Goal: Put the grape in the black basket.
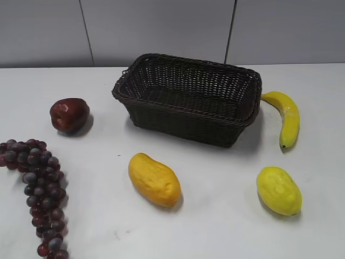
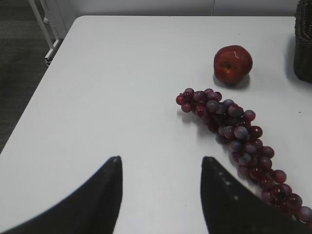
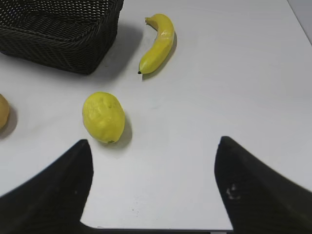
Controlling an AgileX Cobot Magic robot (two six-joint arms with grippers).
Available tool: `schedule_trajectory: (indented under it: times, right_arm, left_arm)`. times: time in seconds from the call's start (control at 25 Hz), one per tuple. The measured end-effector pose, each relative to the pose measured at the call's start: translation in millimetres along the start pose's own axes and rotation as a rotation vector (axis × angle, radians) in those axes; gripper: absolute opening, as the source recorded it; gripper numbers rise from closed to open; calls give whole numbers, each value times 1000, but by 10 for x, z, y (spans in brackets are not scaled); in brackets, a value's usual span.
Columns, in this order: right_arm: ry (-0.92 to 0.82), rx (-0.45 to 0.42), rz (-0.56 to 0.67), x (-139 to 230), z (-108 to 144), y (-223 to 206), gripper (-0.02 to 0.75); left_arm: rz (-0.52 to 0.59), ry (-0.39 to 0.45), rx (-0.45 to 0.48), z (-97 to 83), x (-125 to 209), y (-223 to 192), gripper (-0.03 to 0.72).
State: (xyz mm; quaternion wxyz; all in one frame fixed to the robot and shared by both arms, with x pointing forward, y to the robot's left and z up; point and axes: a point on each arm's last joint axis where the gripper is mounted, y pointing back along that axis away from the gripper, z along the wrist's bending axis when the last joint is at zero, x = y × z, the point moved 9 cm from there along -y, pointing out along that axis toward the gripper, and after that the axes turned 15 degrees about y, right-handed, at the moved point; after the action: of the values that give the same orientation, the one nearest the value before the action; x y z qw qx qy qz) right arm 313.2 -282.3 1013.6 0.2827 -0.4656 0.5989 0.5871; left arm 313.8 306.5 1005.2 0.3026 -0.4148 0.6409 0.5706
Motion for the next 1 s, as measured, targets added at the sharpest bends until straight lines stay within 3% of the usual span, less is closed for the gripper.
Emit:
schedule_trajectory:
  times: [0.8,1.0]
  right_arm:
    - [0,0,0,0,0,0,590]
    - [0,0,0,0,0,0,590]
  left_arm:
    - [21,-1,-5,-3,-5,-27,478]
    - [62,12,18,-109,-190,-150,478]
